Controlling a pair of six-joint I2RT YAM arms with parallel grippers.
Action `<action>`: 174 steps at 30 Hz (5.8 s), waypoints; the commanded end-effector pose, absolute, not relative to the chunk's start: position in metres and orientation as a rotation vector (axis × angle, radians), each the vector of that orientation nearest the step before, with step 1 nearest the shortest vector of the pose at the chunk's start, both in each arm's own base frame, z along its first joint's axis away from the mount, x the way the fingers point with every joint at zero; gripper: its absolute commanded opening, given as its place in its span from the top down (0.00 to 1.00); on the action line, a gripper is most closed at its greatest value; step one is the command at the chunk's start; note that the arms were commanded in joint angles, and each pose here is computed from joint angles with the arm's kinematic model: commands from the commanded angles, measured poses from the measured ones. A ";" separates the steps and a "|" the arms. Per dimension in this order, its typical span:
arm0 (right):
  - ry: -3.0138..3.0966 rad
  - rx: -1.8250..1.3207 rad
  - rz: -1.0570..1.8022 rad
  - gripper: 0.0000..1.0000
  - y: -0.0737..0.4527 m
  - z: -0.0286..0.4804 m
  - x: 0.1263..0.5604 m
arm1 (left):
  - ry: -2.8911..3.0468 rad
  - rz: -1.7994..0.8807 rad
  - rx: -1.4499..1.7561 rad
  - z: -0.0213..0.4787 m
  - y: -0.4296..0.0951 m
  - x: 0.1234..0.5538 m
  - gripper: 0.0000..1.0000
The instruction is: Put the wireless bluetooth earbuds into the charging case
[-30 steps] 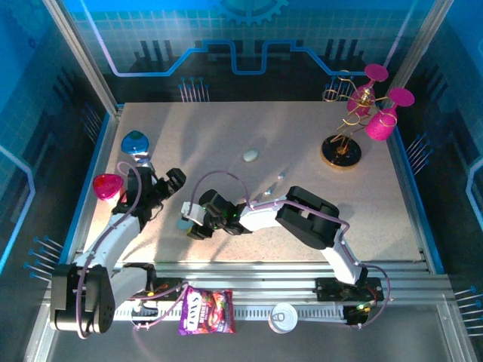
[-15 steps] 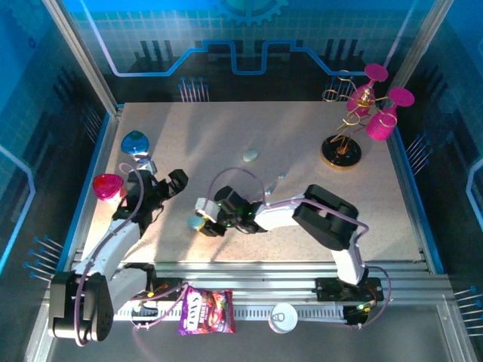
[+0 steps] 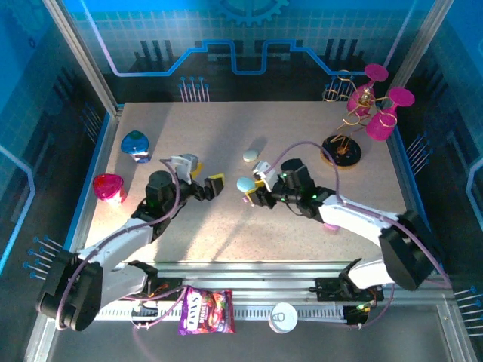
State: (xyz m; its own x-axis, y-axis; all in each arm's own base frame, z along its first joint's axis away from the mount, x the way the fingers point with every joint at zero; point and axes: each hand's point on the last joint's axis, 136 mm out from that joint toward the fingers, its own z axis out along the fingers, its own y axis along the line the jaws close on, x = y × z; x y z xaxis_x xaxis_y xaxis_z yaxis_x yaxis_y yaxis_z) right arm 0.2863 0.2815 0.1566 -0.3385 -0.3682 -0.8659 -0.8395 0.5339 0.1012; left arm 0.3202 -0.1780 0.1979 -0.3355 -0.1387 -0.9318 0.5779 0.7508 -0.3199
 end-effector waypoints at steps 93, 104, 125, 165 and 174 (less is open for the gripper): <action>1.704 -1.264 1.089 0.71 0.259 0.282 0.184 | 1.272 -1.350 1.116 0.288 -0.318 0.204 0.40; 1.687 -1.259 1.081 0.71 0.256 0.282 0.181 | 1.277 -1.336 1.109 0.285 -0.316 0.204 0.38; 1.661 -1.236 1.095 0.71 0.258 0.285 0.184 | 1.269 -1.345 1.113 0.286 -0.318 0.205 0.37; 1.670 -1.229 1.103 0.70 0.252 0.281 0.182 | 1.250 -1.348 1.122 0.290 -0.317 0.201 0.61; 1.653 -1.200 1.058 0.38 0.249 0.287 0.185 | 1.229 -1.326 1.147 0.283 -0.316 0.199 0.70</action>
State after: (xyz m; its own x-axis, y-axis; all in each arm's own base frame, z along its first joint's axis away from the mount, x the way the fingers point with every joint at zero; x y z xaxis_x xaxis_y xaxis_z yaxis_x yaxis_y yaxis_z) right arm 0.1872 0.2511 0.2820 -0.2290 -0.2983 -0.9266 -0.9656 0.1901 0.1774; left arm 0.2039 -0.3161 0.2829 -0.1529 -0.0383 -0.9875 0.9882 -0.0155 -0.1525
